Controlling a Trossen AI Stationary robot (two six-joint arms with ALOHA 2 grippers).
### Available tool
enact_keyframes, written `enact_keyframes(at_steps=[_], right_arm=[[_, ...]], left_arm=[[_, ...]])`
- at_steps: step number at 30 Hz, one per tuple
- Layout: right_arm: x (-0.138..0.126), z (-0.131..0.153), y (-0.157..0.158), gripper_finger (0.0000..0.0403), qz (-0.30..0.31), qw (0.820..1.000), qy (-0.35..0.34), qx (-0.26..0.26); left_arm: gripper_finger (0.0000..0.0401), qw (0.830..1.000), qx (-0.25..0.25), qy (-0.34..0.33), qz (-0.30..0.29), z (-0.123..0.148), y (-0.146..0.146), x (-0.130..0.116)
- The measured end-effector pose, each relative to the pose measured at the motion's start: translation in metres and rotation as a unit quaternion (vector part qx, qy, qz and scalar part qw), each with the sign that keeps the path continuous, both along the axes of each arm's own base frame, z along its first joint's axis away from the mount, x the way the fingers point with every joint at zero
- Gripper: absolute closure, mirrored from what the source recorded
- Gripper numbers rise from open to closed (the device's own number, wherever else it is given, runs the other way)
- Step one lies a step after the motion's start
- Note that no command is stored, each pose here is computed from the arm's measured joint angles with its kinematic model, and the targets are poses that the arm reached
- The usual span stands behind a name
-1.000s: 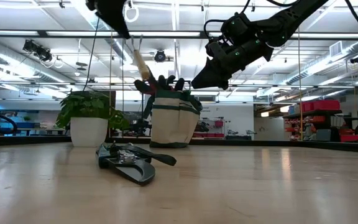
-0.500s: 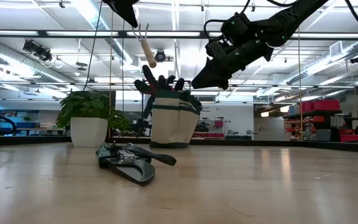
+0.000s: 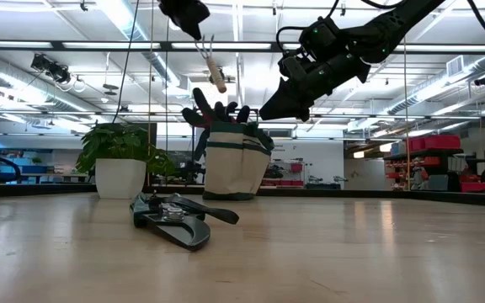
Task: Pick & Place Garden tools in Gardening bag
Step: Put the brown hand rake into the white gardening bag
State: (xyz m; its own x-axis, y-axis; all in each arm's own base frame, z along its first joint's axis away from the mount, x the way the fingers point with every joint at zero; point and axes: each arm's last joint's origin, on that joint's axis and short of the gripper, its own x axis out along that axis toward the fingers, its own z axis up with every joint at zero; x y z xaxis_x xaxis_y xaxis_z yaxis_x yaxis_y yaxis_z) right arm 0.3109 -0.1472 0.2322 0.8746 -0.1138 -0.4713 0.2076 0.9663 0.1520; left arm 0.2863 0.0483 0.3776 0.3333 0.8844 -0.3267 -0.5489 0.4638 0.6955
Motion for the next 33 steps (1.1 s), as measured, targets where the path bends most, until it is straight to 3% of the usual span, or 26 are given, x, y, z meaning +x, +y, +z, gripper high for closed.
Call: enact_keyframes(at_steps=[11, 18, 24, 33], right_arm=[[0.0, 0.0, 0.0, 0.0295, -0.005, 1.0, 0.003, -0.012], [0.002, 0.004, -0.002, 0.0295, -0.025, 0.999, -0.018, -0.023], [0.005, 0.012, -0.005, 0.0295, -0.047, 0.997, -0.055, -0.036], [0.004, 0.012, -0.008, 0.0295, -0.085, 0.994, -0.05, -0.049]], left_arm=[[0.0399, 1.0, 0.014, -0.007, 0.02, 0.01, 0.052, -0.003], [0.0399, 0.998, 0.019, -0.05, -0.013, 0.018, 0.081, -0.002], [0.0399, 0.999, 0.03, -0.012, -0.023, 0.001, 0.106, 0.015], [0.0399, 0.999, 0.039, 0.029, -0.024, -0.029, 0.131, 0.038]])
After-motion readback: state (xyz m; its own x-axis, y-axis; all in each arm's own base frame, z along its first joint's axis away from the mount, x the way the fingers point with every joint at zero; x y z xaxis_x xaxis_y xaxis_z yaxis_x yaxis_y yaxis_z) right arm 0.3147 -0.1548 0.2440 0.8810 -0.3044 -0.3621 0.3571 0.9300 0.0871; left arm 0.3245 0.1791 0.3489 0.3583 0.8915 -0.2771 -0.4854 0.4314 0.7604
